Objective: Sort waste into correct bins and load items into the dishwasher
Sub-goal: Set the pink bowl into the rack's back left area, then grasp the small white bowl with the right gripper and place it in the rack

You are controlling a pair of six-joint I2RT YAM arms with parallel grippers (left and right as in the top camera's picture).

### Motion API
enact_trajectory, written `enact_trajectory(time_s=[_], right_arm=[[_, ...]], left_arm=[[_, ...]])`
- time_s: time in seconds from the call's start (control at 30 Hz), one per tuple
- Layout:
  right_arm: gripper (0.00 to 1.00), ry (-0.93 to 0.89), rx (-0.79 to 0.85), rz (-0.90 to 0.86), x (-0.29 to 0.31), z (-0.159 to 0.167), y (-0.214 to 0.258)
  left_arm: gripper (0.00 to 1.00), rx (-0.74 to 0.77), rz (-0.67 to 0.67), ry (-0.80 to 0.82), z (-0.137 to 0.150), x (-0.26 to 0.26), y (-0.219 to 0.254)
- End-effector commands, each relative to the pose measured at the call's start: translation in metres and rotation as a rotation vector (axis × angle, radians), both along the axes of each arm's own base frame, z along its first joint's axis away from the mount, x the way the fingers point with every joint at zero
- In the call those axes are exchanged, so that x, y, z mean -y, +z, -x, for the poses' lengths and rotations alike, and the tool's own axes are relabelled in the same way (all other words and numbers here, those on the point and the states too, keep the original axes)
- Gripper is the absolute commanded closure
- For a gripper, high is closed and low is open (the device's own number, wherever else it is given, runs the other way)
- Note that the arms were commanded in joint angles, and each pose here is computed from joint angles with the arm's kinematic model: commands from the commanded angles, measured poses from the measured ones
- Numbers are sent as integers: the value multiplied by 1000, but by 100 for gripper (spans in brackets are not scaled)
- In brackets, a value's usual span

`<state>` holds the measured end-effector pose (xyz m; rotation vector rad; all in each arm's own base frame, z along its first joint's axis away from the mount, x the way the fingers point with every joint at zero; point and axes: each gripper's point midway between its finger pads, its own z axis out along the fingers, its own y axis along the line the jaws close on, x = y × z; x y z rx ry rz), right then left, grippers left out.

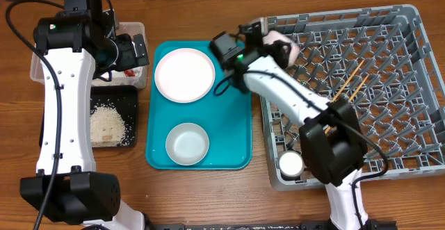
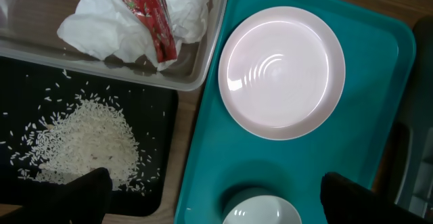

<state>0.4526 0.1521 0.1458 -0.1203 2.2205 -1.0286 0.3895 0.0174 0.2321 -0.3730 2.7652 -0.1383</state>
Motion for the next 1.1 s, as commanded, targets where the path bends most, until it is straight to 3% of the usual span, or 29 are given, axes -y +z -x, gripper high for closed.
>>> enact_trajectory(time_s=[0.0, 0.1, 0.2, 0.37, 0.5, 0.63, 0.73, 0.8, 0.9, 0.97, 1.07], right_arm=[[31, 55, -39, -68, -28, 13, 3], [24, 50, -77, -145, -36, 24, 5], [22, 93, -222, -358, -61, 41, 7], [23, 253, -618, -896, -153, 102, -3], [30, 286, -788, -1004, -184, 141, -36], [36, 296, -896, -980, -202, 190, -83], [44, 238, -887, -965, -196, 194, -97], [56, 224, -893, -963, -196, 194, -104], [88, 187, -930, -970, -193, 194, -117], [96, 160, -914, -997, -189, 183, -110], [96, 151, -856, -994, -180, 168, -93]], left_arm=[[0, 19, -7, -8, -2, 4, 6], [0, 19, -6, -8, -2, 4, 6], [0, 19, -6, -8, -2, 4, 6], [0, 19, -6, -9, -2, 4, 6], [0, 19, -6, -9, -2, 4, 6], [0, 19, -6, -9, -2, 4, 6], [0, 20, -6, -9, -3, 4, 6], [0, 20, -7, -9, -3, 4, 6], [0, 20, -7, -9, -3, 4, 6], [0, 21, -7, -9, -3, 4, 6], [0, 21, -7, -9, -3, 4, 6]])
